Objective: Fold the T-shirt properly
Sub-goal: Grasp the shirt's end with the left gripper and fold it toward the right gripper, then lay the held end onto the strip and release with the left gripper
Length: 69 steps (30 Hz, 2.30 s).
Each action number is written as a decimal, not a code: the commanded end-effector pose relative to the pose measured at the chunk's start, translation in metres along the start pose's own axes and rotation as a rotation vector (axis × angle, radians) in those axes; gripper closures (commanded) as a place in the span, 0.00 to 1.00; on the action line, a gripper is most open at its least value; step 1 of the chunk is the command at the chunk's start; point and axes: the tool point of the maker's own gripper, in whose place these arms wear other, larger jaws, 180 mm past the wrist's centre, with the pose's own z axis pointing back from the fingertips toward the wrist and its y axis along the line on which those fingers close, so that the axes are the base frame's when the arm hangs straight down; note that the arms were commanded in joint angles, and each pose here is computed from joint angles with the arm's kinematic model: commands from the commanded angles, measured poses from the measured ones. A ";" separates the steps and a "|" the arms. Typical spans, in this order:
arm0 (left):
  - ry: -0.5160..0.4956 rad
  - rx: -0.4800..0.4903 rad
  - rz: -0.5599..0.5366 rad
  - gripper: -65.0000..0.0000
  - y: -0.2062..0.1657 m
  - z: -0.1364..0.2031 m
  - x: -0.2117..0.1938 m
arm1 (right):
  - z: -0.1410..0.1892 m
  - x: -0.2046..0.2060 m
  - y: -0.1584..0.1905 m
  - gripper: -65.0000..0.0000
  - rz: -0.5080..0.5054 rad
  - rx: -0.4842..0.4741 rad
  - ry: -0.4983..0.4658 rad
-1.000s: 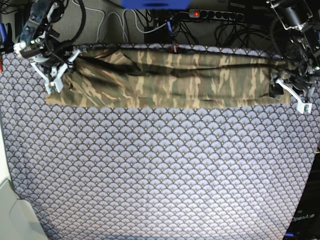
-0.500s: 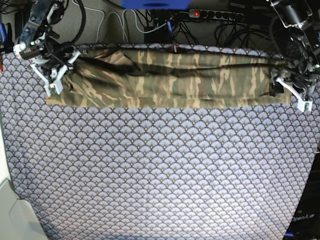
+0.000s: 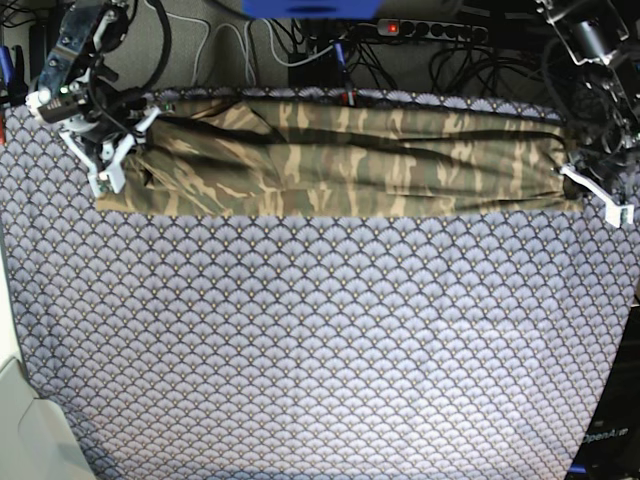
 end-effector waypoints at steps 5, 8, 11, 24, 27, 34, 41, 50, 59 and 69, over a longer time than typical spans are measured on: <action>0.076 0.056 -0.045 0.99 -0.003 0.008 -0.008 | 0.004 0.010 -0.003 0.71 0.010 -0.009 -0.034; 0.026 0.077 -0.077 0.99 -0.006 0.018 0.008 | 0.004 0.015 -0.004 0.71 0.011 -0.010 -0.045; 0.012 0.076 -0.101 0.99 -0.023 0.025 0.017 | 0.003 0.015 -0.004 0.71 0.011 -0.010 -0.045; -0.154 0.106 -0.111 0.99 -0.110 0.077 0.085 | 0.003 0.016 -0.004 0.71 0.010 -0.009 -0.047; -0.148 0.057 -0.080 0.99 -0.142 0.074 0.085 | 0.003 0.016 -0.004 0.71 0.010 -0.009 -0.047; -0.128 0.001 0.155 0.99 -0.188 0.064 0.073 | 0.003 0.016 -0.004 0.71 0.010 -0.009 -0.047; -0.162 -0.019 0.293 0.99 -0.226 0.061 0.076 | 0.003 0.022 -0.004 0.71 0.013 -0.011 -0.059; -0.220 -0.093 0.000 0.99 -0.311 0.068 0.059 | 0.004 0.022 -0.006 0.71 0.016 -0.014 -0.059; -0.179 -0.124 -0.044 0.99 -0.343 0.061 0.043 | 0.004 0.022 -0.006 0.71 0.016 -0.014 -0.059; -0.119 -0.125 -0.073 0.99 -0.349 0.047 0.022 | 0.004 0.022 -0.006 0.71 0.017 -0.016 -0.058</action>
